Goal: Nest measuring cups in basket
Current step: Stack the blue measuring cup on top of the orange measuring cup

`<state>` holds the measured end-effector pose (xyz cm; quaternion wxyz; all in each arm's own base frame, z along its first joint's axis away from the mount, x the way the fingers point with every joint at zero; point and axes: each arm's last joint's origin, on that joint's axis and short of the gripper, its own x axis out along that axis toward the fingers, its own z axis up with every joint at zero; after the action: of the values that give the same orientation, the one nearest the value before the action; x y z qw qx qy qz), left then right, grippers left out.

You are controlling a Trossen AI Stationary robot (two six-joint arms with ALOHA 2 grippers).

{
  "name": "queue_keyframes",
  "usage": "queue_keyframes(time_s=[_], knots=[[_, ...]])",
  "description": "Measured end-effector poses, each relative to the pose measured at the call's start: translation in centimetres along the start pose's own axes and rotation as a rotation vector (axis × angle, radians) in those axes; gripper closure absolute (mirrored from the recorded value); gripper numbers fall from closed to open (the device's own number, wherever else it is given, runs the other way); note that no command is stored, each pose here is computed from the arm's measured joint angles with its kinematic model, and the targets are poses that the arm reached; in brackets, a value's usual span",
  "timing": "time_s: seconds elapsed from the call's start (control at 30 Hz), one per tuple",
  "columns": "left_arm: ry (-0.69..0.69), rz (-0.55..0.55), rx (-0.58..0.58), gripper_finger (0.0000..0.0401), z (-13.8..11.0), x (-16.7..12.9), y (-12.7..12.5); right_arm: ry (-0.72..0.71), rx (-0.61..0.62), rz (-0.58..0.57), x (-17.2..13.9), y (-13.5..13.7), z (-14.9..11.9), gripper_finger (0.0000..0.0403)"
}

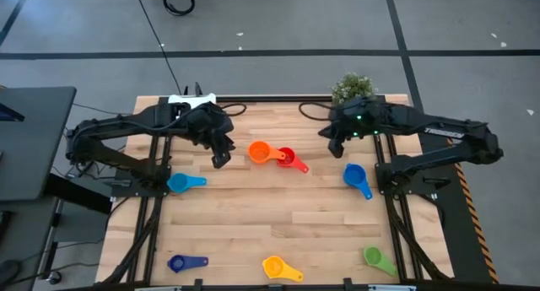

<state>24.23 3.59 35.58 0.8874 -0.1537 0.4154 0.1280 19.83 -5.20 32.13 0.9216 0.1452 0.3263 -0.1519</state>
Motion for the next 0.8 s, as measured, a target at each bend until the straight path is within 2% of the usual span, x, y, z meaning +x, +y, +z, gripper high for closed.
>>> queue_keyframes(time_s=[0.23, 0.47, 0.6, 0.7, 0.8], knots=[[0.005, 0.001, 0.021, 0.0307, -0.3, -0.5, 0.1, 0.086, -0.042, -0.054, 0.6, -0.6, -0.6, 0.0365], [0.002, 0.0, 0.036, 0.0307, -0.2, -0.5, 0.1, 0.12, 0.012, -0.064, 0.6, -1.2, -0.8, 0.0304], [0.002, 0.0, 0.037, 0.0307, -0.2, -0.5, 0.1, 0.158, 0.106, -0.061, 1.8, -1.2, -0.8, 0.0286], [0.002, 0.0, 0.036, 0.0307, -0.2, -0.5, 0.1, 0.245, 0.124, -0.08, 2.7, -1.3, -1.4, 0.0284], [0.002, 0.0, 0.037, 0.0307, -0.2, -0.5, 0.1, 0.374, 0.052, -0.096, 3.0, -1.5, -2.4, 0.0285]])
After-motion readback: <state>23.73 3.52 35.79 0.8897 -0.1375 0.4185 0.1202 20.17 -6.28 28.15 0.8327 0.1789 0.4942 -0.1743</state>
